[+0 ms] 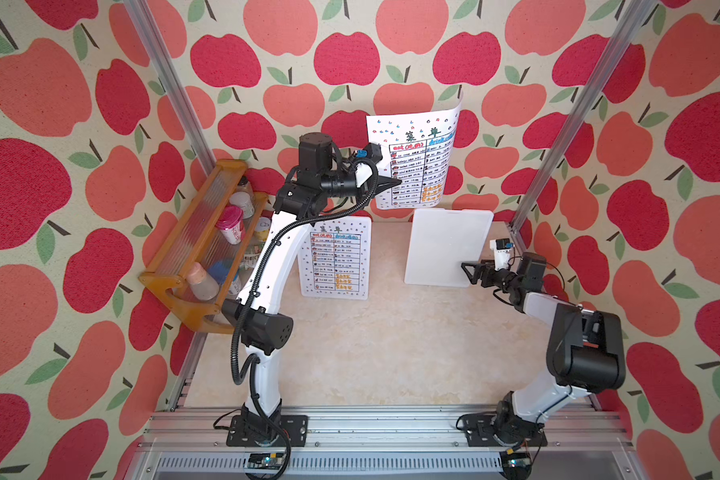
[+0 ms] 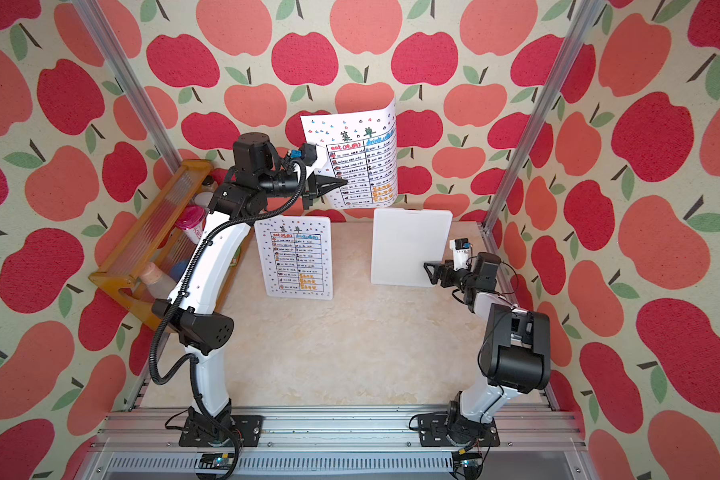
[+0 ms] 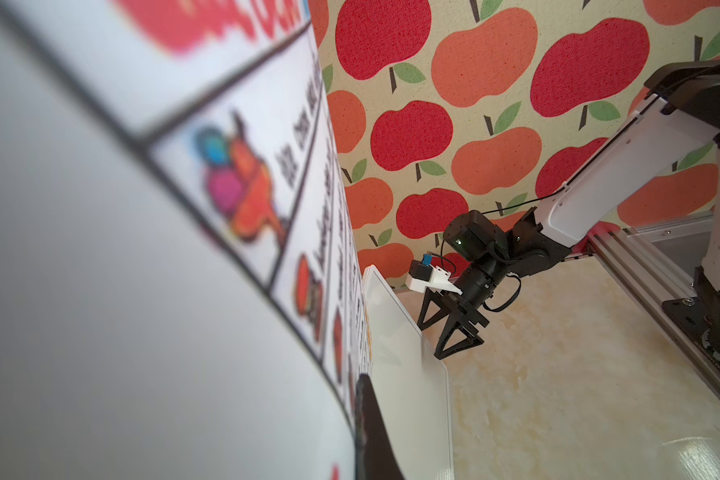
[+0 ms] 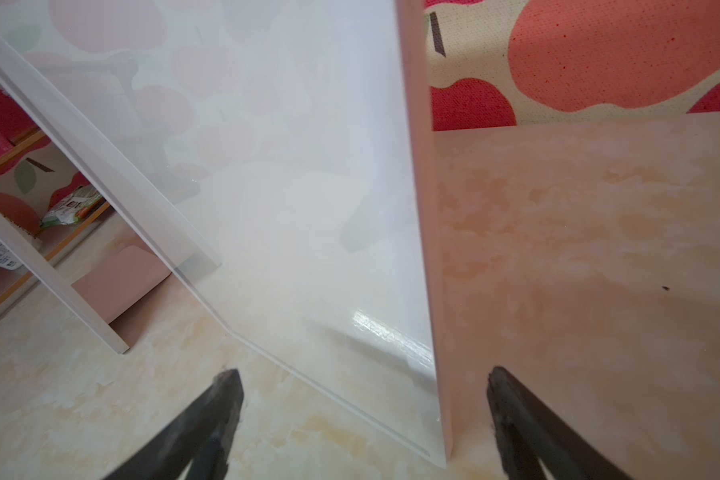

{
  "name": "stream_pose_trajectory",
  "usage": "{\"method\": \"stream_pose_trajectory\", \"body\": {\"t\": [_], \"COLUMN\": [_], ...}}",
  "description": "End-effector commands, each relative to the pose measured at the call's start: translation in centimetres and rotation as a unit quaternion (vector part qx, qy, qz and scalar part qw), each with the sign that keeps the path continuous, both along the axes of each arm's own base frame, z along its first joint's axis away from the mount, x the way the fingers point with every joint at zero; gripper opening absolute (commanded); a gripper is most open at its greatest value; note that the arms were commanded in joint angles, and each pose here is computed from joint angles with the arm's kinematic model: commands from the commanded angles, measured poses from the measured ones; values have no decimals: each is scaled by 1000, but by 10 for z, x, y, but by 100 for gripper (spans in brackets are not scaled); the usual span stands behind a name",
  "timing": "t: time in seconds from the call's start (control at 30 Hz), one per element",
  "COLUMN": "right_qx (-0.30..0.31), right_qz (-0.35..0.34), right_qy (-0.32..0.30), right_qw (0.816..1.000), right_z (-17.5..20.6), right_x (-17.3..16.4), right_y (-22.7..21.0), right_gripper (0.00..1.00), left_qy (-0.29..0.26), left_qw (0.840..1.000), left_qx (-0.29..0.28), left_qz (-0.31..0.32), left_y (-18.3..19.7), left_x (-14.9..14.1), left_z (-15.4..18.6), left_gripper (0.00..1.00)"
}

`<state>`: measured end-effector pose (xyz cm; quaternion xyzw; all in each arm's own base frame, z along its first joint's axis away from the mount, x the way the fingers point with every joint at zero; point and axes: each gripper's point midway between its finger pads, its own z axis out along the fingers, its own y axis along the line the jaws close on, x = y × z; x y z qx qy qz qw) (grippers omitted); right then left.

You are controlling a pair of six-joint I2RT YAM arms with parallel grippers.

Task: Insert the menus into the narrow rack
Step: Adjust the narrow rack at the center of the board.

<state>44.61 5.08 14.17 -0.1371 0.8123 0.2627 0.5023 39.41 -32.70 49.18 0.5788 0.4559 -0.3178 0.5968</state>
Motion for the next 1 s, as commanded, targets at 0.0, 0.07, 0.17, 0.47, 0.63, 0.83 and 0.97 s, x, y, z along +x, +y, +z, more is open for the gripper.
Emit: {"method": "stream_pose_trajectory", "body": {"t": [0.0, 0.07, 0.17, 0.47, 0.63, 0.83, 0.97], "right_qx": [10, 24, 35, 11, -14, -26, -39], "right_qz": [38, 52, 67, 102, 103, 105, 107], "right_qy": [-35, -37, -35, -24, -29, -32, -43], "right_qw": [999, 998, 997, 994, 994, 994, 993], "right_z": [15, 15, 17, 19, 25, 34, 45], "right_x": [7, 8, 9, -8, -30, -67, -66], "right_y": [5, 9, 14, 45, 60, 73, 80], "right_gripper": [94, 94, 94, 93, 94, 94, 92], "left_qy": [-26, -27, -30, -29, -29, -27, -24], "left_qw": [1000, 1000, 999, 999, 999, 999, 999], "left_qx": [2, 2, 3, 4, 3, 0, 0], "left_qz": [7, 10, 12, 22, 26, 23, 21], "left_y": [11, 14, 16, 21, 23, 23, 23], "left_x": [-14, -15, -17, -16, -16, -18, -19], "left_z": [15, 16, 18, 15, 14, 14, 13], "left_gripper": [0, 0, 0, 0, 0, 0, 0]}}
